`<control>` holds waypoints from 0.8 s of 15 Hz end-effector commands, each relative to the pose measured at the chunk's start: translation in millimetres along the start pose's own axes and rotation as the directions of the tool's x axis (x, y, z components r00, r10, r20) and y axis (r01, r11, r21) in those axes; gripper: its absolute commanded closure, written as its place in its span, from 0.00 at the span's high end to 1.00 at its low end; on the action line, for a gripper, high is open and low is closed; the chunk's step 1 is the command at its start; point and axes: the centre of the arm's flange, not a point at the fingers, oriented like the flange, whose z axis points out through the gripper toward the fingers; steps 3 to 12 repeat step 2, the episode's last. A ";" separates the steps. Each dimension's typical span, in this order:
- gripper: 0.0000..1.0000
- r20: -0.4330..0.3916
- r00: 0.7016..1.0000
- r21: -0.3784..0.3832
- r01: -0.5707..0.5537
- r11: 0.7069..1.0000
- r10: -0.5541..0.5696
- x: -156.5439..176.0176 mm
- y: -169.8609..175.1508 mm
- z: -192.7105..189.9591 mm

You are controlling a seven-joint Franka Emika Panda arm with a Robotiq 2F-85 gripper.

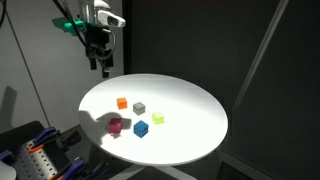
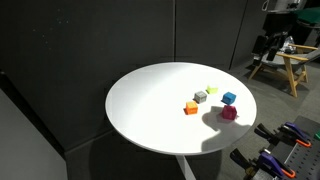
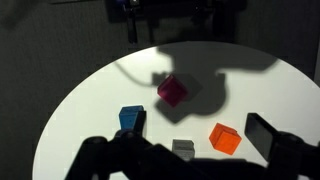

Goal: Unstack the blocks and put them on the table

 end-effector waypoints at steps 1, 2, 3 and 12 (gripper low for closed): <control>1.00 0.000 1.000 0.000 0.000 1.000 0.000 0.0 0.0 0.0; 1.00 0.000 1.000 0.000 0.000 1.000 0.000 0.0 0.0 0.0; 1.00 0.000 1.000 0.000 0.000 1.000 0.000 0.0 0.0 0.0; 1.00 0.000 1.000 0.000 0.000 1.000 0.000 0.0 0.0 0.0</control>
